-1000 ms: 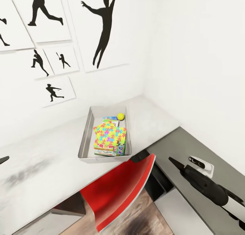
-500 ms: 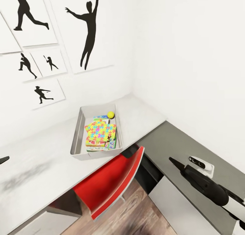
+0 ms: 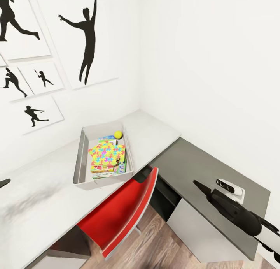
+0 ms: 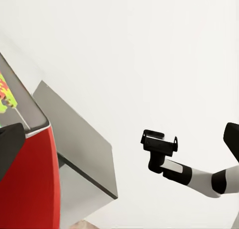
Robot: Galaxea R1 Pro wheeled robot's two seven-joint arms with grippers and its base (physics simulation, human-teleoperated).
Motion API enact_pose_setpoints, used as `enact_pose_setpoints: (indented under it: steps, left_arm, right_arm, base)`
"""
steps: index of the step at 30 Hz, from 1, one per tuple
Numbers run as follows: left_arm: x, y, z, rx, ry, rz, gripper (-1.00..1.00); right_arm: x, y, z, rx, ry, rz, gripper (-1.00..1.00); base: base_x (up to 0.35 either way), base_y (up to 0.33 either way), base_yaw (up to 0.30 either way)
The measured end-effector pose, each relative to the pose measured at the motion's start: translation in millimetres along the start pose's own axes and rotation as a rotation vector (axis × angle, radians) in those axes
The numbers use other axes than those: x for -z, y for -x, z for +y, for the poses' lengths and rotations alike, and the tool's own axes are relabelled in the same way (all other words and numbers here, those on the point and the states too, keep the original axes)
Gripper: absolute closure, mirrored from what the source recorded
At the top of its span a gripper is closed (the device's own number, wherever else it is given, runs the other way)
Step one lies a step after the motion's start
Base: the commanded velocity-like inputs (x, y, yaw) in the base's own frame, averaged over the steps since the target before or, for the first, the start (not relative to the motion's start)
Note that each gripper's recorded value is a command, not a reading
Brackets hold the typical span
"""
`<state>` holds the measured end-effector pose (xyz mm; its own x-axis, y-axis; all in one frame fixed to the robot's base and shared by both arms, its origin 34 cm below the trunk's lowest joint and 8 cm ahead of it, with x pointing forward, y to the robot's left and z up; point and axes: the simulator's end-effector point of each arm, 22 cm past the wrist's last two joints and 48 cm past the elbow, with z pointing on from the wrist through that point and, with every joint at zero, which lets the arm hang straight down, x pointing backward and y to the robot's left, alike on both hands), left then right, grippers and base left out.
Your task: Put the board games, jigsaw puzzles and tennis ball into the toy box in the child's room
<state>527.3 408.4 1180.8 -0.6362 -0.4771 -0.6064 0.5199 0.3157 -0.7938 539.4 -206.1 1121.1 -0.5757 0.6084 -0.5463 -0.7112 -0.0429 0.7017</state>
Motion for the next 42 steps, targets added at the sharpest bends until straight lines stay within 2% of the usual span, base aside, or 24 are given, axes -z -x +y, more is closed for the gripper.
enact_pose_setpoints:
  steps: [20,42]
  left_arm:
    - [4.6,7,-12,-0.033,-0.011,-0.018,-1.00]
    - [11.6,14,-27,-0.070,-0.020,-0.044,-1.00]
  right_arm:
    - [6.0,6,9,0.022,0.024,-0.002,-1.00]
    - [3.8,10,25,0.049,0.063,0.002,-1.00]
  base:
    - [-0.119,0.092,-0.205]
    - [-0.033,0.025,-0.205]
